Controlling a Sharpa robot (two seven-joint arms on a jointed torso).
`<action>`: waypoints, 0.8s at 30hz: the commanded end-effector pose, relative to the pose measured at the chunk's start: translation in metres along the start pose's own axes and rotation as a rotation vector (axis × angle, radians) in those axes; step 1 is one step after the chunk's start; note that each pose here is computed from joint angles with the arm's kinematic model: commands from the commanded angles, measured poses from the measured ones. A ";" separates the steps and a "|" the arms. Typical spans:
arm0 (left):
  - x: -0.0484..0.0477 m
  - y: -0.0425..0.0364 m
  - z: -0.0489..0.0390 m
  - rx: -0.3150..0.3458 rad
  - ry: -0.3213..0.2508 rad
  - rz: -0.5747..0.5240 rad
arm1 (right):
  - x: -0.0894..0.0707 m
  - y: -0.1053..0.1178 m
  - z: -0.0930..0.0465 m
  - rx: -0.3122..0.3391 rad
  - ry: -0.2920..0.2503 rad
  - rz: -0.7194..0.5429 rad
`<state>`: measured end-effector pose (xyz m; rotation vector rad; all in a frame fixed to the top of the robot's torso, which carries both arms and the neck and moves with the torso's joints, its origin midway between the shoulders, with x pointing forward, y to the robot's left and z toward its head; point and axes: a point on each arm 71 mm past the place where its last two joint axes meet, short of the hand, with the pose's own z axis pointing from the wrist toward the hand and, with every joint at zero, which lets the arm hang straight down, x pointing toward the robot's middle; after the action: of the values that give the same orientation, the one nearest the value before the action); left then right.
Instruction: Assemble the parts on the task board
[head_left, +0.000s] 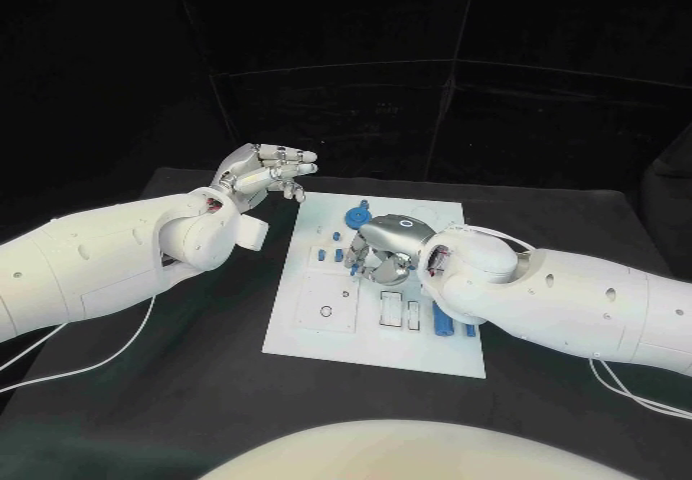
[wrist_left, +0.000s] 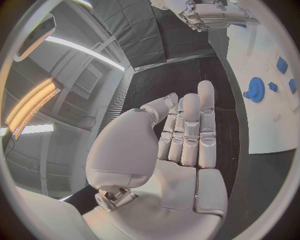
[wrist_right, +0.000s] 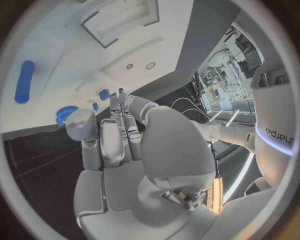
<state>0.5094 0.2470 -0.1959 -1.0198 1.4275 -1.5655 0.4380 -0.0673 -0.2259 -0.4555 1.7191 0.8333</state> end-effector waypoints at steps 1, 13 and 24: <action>0.0015 -0.0013 0.0012 0.005 0.002 -0.006 | 0.007 0.004 0.002 -0.027 0.045 -0.035; 0.0032 -0.0009 0.0023 0.005 0.007 -0.008 | 0.021 0.009 0.006 -0.039 0.075 -0.044; 0.0027 -0.0006 0.0025 0.003 0.007 -0.008 | 0.024 0.010 0.007 -0.044 0.066 -0.059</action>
<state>0.5102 0.2441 -0.1963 -1.0194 1.4310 -1.5682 0.4289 -0.0540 -0.2473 -0.5416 1.7558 0.8247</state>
